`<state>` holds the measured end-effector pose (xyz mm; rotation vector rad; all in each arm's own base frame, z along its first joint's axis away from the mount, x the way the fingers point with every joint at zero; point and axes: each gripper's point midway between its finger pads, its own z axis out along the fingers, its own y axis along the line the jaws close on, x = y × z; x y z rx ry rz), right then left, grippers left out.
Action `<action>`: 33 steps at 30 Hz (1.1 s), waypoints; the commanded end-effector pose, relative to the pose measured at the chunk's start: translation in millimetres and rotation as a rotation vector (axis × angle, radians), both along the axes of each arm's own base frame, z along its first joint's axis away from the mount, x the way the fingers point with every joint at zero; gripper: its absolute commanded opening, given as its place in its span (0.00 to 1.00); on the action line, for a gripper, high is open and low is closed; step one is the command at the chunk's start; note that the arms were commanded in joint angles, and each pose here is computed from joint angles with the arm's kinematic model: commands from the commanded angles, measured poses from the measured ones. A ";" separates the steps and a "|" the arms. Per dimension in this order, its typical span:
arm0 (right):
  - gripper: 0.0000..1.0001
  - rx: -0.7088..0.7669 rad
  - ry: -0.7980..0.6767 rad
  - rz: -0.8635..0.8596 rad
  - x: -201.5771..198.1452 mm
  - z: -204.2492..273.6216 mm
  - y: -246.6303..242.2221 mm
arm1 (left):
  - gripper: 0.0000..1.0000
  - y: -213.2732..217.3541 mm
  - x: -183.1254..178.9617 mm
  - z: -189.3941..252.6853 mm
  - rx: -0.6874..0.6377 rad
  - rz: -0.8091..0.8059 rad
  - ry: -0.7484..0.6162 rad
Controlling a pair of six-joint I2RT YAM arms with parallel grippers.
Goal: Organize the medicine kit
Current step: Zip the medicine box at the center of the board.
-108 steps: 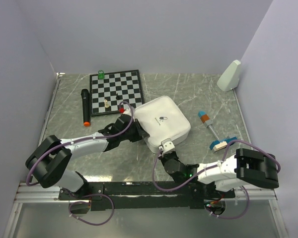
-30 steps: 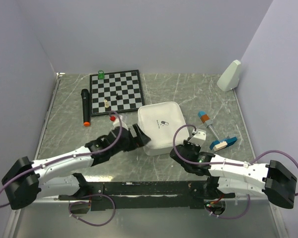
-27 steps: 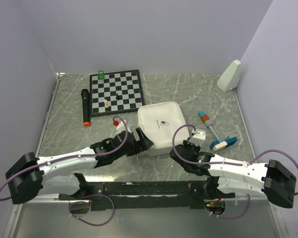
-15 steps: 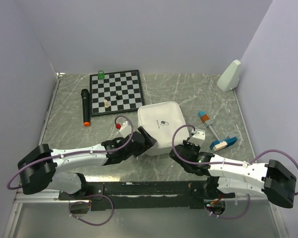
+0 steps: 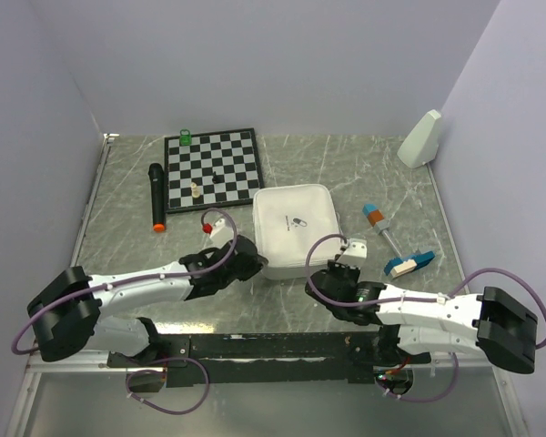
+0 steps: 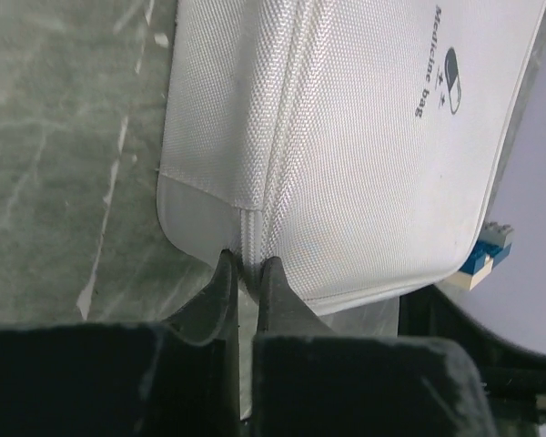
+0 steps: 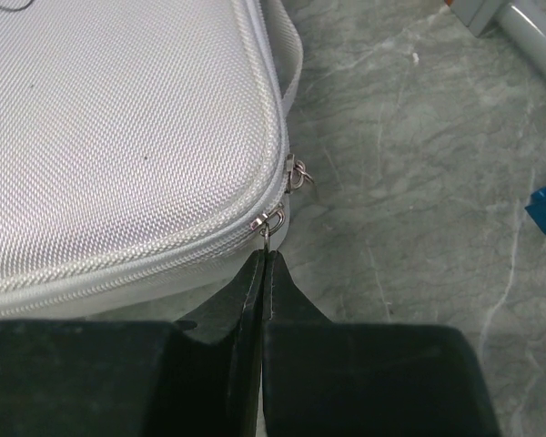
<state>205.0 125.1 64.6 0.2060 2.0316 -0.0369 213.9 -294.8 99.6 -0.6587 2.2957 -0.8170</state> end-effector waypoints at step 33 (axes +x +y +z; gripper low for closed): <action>0.00 0.072 -0.075 0.181 11.1 8.6 34.7 | 0.01 177.2 61.2 -42.6 0.360 0.196 -0.056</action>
